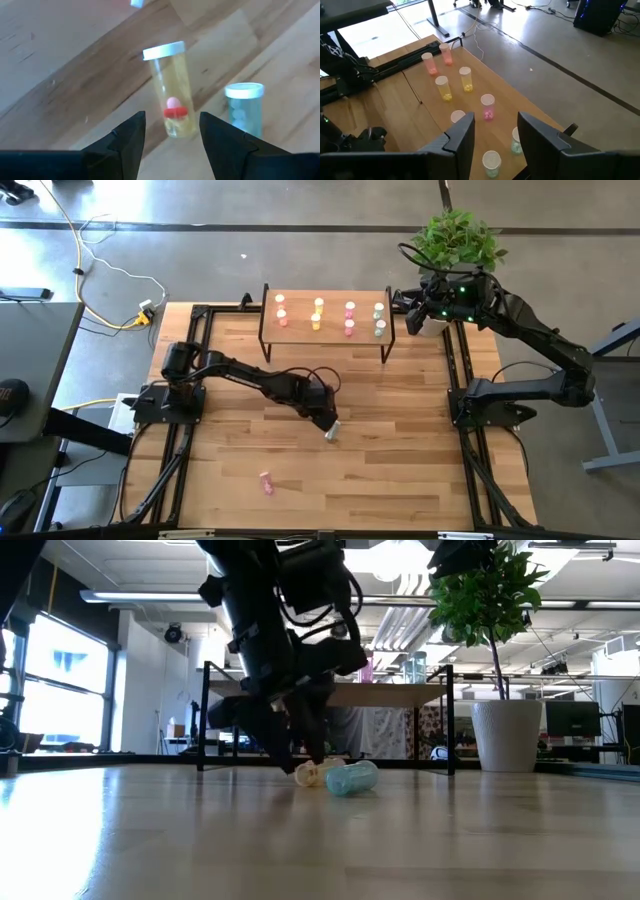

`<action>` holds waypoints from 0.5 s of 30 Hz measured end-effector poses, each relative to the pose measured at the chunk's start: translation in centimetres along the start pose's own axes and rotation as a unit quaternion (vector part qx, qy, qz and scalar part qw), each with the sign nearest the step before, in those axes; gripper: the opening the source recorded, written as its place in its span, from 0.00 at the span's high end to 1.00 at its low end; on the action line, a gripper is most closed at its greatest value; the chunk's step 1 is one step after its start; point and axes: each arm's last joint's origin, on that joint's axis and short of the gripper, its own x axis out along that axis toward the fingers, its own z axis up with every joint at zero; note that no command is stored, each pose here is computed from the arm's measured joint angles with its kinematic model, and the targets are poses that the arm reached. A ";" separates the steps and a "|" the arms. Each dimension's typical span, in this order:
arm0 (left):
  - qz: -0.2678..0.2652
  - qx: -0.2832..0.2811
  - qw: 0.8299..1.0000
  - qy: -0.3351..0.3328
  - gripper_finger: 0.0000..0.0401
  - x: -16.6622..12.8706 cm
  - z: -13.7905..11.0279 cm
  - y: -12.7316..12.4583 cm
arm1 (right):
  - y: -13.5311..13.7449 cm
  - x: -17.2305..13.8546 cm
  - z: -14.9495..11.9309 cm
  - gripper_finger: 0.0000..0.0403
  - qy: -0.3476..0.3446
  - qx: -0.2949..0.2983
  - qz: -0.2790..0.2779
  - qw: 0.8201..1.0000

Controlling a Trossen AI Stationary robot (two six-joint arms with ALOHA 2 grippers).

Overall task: Pick and place medicine bottles onto shelf by color
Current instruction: Put the yellow pill bottle on the shelf aligned with the yellow pill bottles

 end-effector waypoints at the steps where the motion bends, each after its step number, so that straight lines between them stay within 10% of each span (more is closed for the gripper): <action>1: 0.004 0.001 1.000 0.000 0.55 0.2 0.0 0.1 | 0.0 0.0 0.0 0.65 0.000 0.001 0.000 1.000; 15: 0.033 0.032 0.999 -0.006 0.61 1.3 -0.2 0.4 | 0.0 0.0 0.0 0.65 0.000 0.009 0.000 1.000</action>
